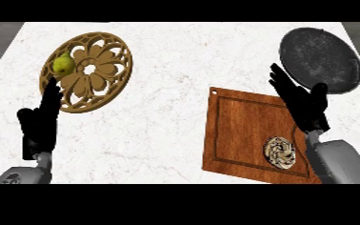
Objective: Pick the cupcake from the cutting board and place it in the pan
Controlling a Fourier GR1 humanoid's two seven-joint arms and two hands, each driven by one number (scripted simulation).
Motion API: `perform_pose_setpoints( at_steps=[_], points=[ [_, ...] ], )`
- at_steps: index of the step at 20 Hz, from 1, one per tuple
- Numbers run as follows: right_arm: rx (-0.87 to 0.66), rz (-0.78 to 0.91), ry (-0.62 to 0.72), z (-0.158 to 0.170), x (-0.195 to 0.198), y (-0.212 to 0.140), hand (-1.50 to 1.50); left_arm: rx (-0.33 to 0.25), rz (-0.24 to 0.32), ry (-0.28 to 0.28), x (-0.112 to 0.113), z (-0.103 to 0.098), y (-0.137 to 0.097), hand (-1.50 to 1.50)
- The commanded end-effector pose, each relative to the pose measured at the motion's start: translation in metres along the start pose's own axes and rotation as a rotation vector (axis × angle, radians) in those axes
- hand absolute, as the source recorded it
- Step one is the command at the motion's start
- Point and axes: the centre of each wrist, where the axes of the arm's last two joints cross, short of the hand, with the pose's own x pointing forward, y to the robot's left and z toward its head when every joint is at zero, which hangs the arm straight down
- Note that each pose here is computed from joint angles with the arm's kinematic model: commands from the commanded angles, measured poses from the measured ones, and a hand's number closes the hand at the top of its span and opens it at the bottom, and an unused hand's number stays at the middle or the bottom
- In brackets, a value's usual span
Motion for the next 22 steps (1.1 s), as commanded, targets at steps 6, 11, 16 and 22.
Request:
perform_pose_setpoints(
  at_steps=[6,11,16,22],
  points=[
    [0.479,0.475,-0.489,-0.013,0.110,0.057,1.50,-0.465,0.209,-0.003,0.028,0.020,-0.080,0.00],
    [0.245,0.729,-0.792,0.006,0.082,0.029,-1.50,-0.529,0.297,0.057,0.024,0.024,-0.073,0.00],
    [0.370,0.865,-0.803,0.023,0.086,0.029,-1.50,-0.549,0.304,0.067,0.028,0.028,-0.072,0.00],
    [0.479,1.460,-0.466,0.040,0.082,0.030,-1.50,-0.549,0.307,0.083,0.021,0.029,-0.072,0.00]
  ],
)
